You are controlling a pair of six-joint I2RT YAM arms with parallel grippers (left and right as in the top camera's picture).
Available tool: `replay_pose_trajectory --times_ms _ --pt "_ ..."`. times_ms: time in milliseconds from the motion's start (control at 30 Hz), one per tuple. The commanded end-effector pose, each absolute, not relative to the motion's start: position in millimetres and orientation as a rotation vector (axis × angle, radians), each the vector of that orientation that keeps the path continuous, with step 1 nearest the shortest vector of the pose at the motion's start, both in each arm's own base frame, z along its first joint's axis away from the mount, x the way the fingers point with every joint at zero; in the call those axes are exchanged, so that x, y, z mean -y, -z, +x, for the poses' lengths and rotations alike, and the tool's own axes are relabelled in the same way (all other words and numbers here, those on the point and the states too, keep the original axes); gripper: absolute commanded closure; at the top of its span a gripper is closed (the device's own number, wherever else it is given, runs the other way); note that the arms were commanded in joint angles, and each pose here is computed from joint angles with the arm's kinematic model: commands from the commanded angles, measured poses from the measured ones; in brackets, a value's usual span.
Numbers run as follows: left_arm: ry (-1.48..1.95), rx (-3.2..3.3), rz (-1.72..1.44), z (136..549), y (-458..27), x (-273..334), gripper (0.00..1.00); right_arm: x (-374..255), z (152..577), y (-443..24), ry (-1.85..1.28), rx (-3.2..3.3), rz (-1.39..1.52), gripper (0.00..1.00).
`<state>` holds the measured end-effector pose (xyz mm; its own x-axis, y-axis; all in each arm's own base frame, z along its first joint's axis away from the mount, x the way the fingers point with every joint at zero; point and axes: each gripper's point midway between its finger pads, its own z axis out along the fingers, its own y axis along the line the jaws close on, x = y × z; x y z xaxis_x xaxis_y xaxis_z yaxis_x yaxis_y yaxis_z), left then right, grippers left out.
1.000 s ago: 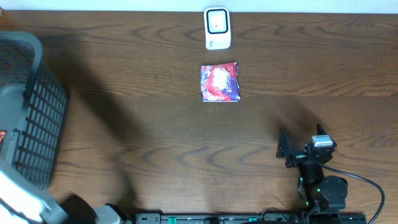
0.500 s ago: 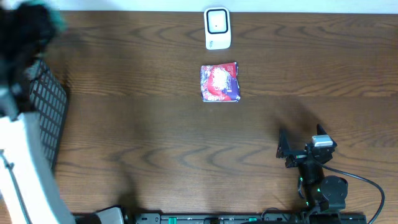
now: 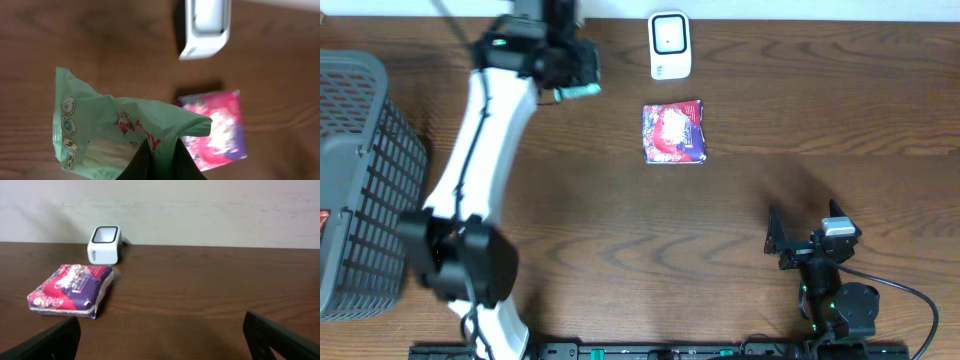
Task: Scan the item barcode
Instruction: 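Carry the green wipes to the scanner and drop beside the pack, then reach the left gripper into the basket and grasp the orange tissue pack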
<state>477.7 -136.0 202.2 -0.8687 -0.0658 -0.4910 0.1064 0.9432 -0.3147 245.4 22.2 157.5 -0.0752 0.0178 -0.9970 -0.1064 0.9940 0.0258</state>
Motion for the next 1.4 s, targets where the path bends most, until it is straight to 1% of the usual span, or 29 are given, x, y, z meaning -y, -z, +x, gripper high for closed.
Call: replay_pose_trajectory --times_ms 0,133,267,300,333,367,400,433,500,633,733,800,933,1033,1067,1100,1133,1233,1367 --pt "0.384 -2.68 0.096 475.0 -161.5 150.4 0.92 -21.2 245.3 -157.5 -0.101 -1.642 -0.066 0.01" --pt "0.391 -2.778 0.161 464.3 -121.3 180.0 0.93 -21.2 245.3 -157.5 -0.101 -1.642 -0.066 0.01" --pt "0.362 -2.817 0.231 454.3 -102.8 201.4 0.92 -21.2 245.3 -157.5 -0.101 -1.642 -0.066 0.01" --pt "0.331 -2.817 0.24 453.4 -101.8 202.6 0.91 -21.2 245.3 -157.5 -0.101 -1.642 -0.066 0.01" --pt "0.292 -2.814 0.244 453.3 -101.0 201.8 0.71 -21.2 245.3 -157.5 -0.101 -1.642 -0.066 0.01" --pt "0.264 -2.811 0.245 453.8 -100.8 200.3 0.55 -21.3 245.2 -157.5 -0.101 -1.642 -0.066 0.01" --pt "0.193 -2.802 0.237 456.0 -101.4 193.6 0.32 -21.2 245.3 -157.5 -0.101 -1.642 -0.066 0.01" --pt "0.154 -2.798 0.229 457.4 -101.6 188.8 0.3 -21.2 245.3 -157.5 -0.101 -1.642 -0.066 0.01" --pt "0.107 -2.789 0.21 459.5 -104.9 180.0 0.24 -21.2 245.3 -157.5 -0.101 -1.642 -0.066 0.01" --pt "0.103 -2.733 0.163 466.3 -131.3 165.4 0.22 -21.2 245.3 -157.5 -0.101 -1.642 -0.066 0.01" --pt "0.114 -2.638 0.104 474.6 -175.0 147.8 0.21 -21.3 245.2 -157.5 -0.101 -1.642 -0.066 0.01" --pt "0.08 -2.551 0.041 479.7 -211.2 125.6 0.21 -21.2 245.3 -157.5 -0.101 -1.642 -0.066 0.01" --pt "-0.056 -2.333 -0.148 479.3 -292.2 55.2 0.21 -21.3 245.2 -157.5 -0.101 -1.642 -0.066 0.01" --pt "-0.179 -2.173 -0.324 466.8 -345.0 -11.8 0.2 -21.3 245.2 -157.5 -0.101 -1.642 -0.066 0.01" --pt "-0.219 -2.131 -0.378 461.1 -357.4 -32.6 0.13 -21.3 245.2 -157.5 -0.101 -1.642 -0.066 0.01" --pt "-0.275 -2.08 -0.452 452.3 -371.3 -61.2 0.1 -21.2 245.3 -157.5 -0.101 -1.642 -0.066 0.01" --pt "-0.342 -2.008 -0.59 436.0 -386.2 -104.7 0.08 -21.2 245.3 -157.5 -0.101 -1.642 -0.066 0.01" --pt "-0.426 -1.92 -0.821 405.6 -393.2 -175.5 0.08 -21.2 245.3 -157.5 -0.101 -1.642 -0.066 0.01" --pt "-0.52 -1.868 -1.109 359.3 -372.0 -255.1 0.08 -21.2 245.3 -157.5 -0.101 -1.642 -0.066 0.01"
